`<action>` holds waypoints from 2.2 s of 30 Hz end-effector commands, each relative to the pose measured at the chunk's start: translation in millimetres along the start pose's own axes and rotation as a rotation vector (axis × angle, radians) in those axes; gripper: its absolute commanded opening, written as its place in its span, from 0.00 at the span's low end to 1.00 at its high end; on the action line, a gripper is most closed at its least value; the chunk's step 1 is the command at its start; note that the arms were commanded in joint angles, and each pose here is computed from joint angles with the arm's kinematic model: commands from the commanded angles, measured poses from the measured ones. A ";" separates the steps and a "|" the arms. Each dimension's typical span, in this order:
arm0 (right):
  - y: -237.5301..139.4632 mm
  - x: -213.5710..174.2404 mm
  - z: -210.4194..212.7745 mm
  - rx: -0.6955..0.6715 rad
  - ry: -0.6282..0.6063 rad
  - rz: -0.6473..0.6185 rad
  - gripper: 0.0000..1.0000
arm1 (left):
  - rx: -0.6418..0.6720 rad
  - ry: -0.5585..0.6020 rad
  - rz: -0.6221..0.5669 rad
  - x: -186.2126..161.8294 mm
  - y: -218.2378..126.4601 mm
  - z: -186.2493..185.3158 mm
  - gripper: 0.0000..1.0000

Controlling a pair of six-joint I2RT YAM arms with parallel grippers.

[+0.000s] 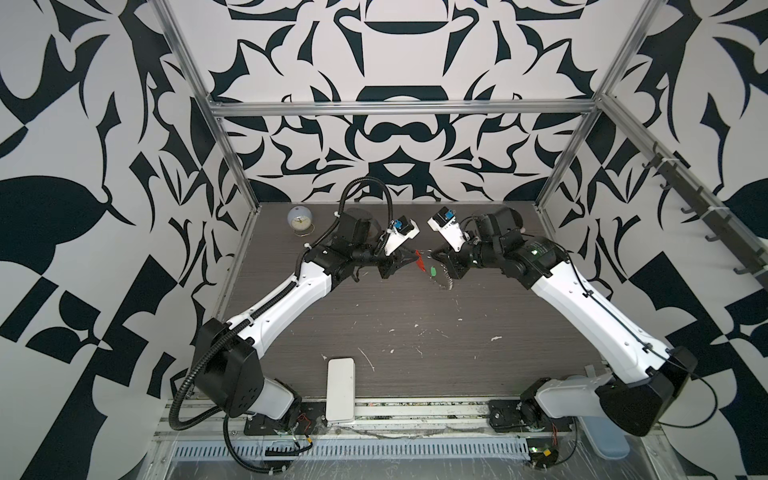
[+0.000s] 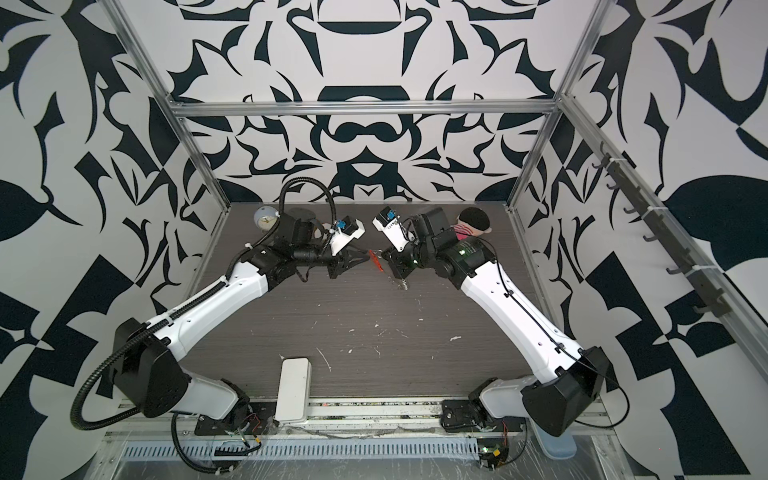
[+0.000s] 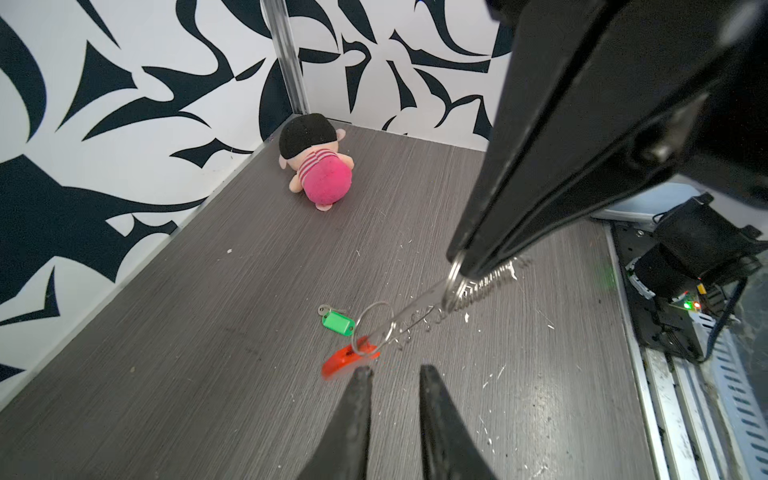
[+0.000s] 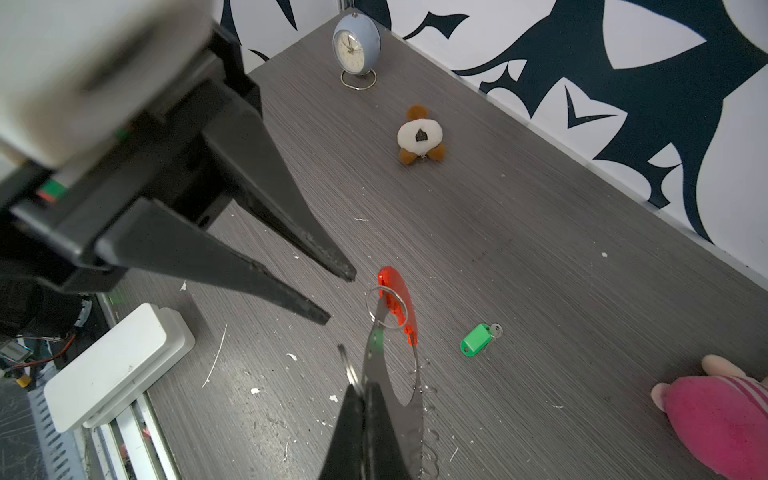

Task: Put the keys on the keyring

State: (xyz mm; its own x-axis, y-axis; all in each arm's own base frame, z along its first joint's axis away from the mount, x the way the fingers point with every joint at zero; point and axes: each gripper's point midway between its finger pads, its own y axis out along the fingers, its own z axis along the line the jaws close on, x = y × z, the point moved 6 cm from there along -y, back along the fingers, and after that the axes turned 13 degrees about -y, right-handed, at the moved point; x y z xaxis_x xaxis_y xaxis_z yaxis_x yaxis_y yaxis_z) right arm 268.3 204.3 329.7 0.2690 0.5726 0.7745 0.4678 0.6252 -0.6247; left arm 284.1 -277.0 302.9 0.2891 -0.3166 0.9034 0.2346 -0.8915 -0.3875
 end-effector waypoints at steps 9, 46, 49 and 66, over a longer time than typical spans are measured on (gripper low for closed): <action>-13.2 13.9 5.7 0.004 -0.058 -0.118 0.00 | -0.159 -0.030 -0.091 15.3 -4.7 -5.8 0.32; -7.0 24.3 4.1 0.048 -0.029 -0.134 0.00 | -0.274 -0.126 -0.044 17.1 10.8 -2.9 0.00; -13.9 23.1 2.1 0.006 -0.006 -0.142 0.18 | -0.266 -0.129 -0.047 17.0 10.9 -2.1 0.00; -2.4 -12.9 -39.6 0.021 0.271 -0.239 0.44 | -0.249 -0.168 -0.134 24.2 7.9 -1.7 0.00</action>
State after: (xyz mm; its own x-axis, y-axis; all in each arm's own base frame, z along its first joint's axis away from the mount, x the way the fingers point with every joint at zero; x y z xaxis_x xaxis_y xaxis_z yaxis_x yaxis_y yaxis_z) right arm 293.2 165.7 317.0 0.3929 0.2989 0.8696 0.5425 0.6882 -0.4817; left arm 294.3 -293.4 307.1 0.4556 -0.1966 0.8682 0.0556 -0.9671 -0.2482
